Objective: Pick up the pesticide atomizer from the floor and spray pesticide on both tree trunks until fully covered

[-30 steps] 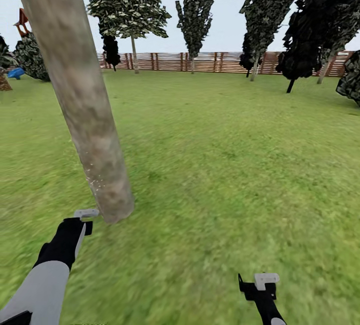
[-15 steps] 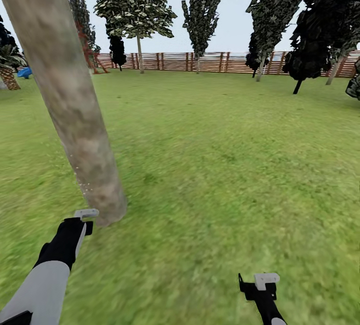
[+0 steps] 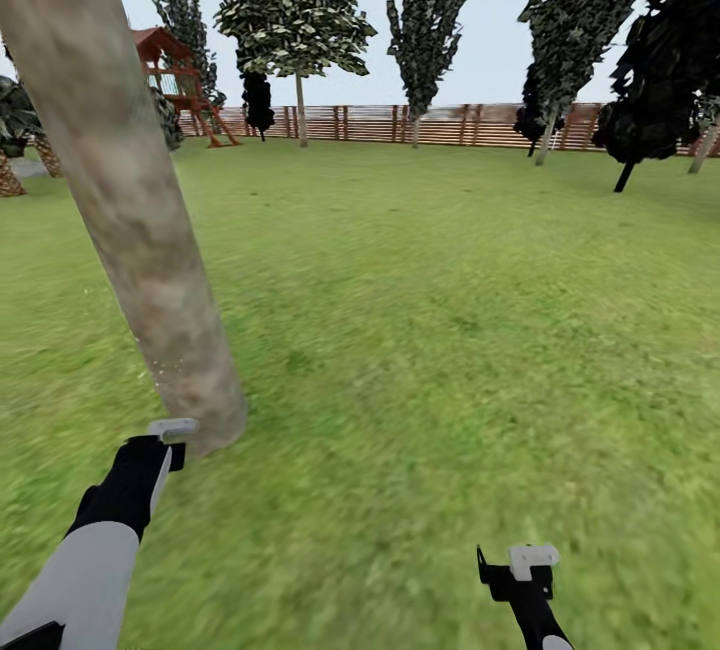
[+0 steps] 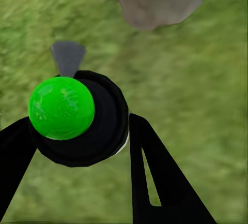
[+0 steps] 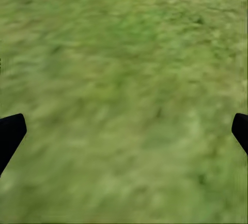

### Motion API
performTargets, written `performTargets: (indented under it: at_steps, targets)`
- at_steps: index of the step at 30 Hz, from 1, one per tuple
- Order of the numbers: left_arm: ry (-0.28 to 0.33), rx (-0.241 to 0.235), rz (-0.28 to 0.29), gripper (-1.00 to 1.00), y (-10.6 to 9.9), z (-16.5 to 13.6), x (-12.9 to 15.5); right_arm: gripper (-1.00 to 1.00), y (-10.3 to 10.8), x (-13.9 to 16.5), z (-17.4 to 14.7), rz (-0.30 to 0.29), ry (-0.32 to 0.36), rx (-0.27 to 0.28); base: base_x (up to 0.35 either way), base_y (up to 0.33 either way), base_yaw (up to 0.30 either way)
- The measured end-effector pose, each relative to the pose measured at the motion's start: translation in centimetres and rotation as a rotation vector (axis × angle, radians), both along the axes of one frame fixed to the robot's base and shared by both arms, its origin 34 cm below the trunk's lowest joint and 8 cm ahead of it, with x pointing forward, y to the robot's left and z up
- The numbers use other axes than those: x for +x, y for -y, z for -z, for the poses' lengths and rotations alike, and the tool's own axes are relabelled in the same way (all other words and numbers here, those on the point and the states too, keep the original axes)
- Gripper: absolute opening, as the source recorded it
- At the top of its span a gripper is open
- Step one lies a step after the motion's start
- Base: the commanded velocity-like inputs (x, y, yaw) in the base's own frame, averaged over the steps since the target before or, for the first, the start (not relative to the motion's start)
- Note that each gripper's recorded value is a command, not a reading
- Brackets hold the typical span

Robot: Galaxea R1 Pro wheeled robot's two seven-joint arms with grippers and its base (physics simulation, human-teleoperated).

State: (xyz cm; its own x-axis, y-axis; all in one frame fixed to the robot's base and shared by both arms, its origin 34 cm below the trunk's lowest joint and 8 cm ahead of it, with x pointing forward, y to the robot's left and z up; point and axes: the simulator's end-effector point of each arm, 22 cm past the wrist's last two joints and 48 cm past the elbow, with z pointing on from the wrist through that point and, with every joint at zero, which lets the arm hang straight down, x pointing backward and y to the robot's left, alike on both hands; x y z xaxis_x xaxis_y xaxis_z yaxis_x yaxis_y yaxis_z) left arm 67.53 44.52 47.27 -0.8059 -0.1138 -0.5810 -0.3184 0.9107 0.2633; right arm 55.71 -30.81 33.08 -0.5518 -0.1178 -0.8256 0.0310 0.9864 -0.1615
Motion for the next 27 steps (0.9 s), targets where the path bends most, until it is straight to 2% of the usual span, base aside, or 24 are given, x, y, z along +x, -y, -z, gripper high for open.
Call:
performTargets:
  at_steps: [5, 8, 9, 11, 13, 14, 18, 20, 22, 24, 27]
  targets:
    - [0.004, -0.006, -0.003, -1.00, 0.0, 0.0, 0.0, 1.00, 0.0, 0.0, 0.0, 0.001, -0.001, 0.000, 0.104, -0.071, 0.276]
    - [0.020, -0.038, -0.002, -1.00, 1.2, -0.2, 0.7, 1.00, 0.1, 0.0, 0.0, 0.002, -0.001, 0.000, 0.006, -0.004, 0.276]
    - [0.032, -0.068, 0.000, -1.00, 2.2, -0.4, 1.3, 1.00, 0.0, 0.0, 0.0, 0.001, -0.001, 0.000, 0.001, -0.001, 0.276]
    - [0.086, -0.108, 0.000, -1.00, 3.1, -2.8, 3.9, 1.00, 0.0, 0.0, 0.0, 0.001, -0.001, 0.001, 0.000, 0.000, 0.274]
    - [0.107, -0.131, 0.004, -1.00, 3.9, -4.6, 5.5, 1.00, 0.0, 0.0, 0.0, 0.001, -0.001, 0.001, 0.000, 0.000, 0.159]
    - [0.109, -0.138, 0.023, -1.00, 4.8, -6.3, 6.9, 1.00, 0.0, 0.0, 0.0, 0.001, -0.001, 0.001, 0.000, 0.000, 0.036]
    - [0.109, -0.104, 0.086, -1.00, 6.6, -8.9, 9.0, 1.00, 0.1, 0.0, 0.0, 0.001, -0.001, -0.001, 0.000, 0.000, 0.011]
    - [0.085, -0.096, 0.083, -1.00, 6.0, -9.7, 9.1, 1.00, 0.2, 0.0, 0.0, 0.000, -0.001, -0.002, 0.000, 0.000, 0.001]
    - [0.062, -0.080, 0.063, -1.00, 4.2, -9.7, 8.5, 1.00, 0.2, 0.0, 0.0, 0.000, -0.001, -0.002, 0.000, 0.000, 0.000]
    - [0.042, -0.050, 0.031, -1.00, -0.7, -9.8, 7.2, 1.00, 0.2, 0.0, 0.0, 0.000, -0.001, -0.002, 0.000, 0.000, 0.000]
    - [0.051, -0.122, 0.070, -1.00, 0.4, -9.4, 7.4, 1.00, 0.3, 0.0, 0.0, 0.000, -0.001, -0.003, 0.000, 0.000, 0.000]
